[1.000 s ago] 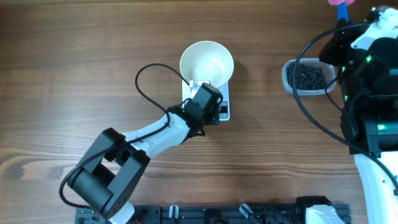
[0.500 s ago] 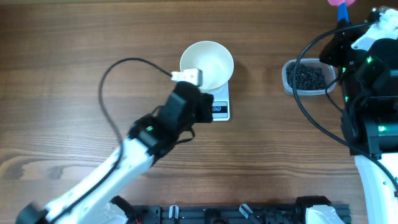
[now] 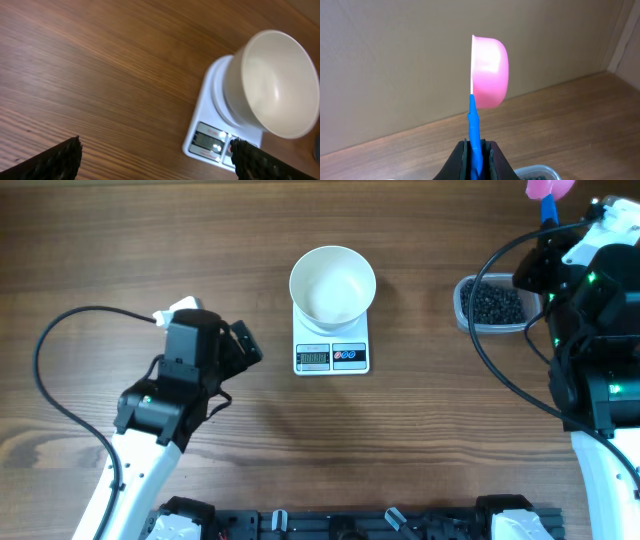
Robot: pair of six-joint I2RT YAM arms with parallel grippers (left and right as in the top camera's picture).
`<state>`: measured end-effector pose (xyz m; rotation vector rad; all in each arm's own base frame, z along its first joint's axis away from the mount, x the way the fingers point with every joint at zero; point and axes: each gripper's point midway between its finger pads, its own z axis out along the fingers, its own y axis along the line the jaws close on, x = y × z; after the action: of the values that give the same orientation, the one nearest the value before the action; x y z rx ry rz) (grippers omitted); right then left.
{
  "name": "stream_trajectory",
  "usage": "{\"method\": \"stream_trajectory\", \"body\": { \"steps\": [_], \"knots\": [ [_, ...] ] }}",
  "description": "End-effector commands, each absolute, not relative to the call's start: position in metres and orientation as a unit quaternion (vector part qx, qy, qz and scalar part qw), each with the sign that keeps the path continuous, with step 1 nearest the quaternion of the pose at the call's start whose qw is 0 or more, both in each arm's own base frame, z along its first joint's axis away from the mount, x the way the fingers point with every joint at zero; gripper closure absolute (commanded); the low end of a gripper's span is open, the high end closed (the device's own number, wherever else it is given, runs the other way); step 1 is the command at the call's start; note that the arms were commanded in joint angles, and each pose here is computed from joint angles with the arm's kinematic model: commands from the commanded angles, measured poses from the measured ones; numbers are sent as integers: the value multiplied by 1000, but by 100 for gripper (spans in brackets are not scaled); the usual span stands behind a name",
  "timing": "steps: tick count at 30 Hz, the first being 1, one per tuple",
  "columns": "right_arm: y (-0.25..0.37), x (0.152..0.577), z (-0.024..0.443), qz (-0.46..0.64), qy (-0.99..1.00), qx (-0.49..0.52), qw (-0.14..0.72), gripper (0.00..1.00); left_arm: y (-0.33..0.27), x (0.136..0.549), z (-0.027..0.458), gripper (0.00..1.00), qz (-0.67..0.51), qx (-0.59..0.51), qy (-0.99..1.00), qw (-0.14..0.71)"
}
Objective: Scoop item into bowl and weigh 150g on scale
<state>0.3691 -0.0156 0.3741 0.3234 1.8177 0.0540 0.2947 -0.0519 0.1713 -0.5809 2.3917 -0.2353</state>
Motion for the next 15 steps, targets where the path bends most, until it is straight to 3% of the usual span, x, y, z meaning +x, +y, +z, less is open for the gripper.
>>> {"method": "stream_trajectory", "body": {
  "steps": [1,15],
  "knots": [
    [-21,363,392,-3,774,124,621,96,-36,296,169,0,-64,-241,910,331],
    [-93,362,503,-99,588,190,780,96,-36,296,169,0,-64,-240,910,331]
  ]
}}
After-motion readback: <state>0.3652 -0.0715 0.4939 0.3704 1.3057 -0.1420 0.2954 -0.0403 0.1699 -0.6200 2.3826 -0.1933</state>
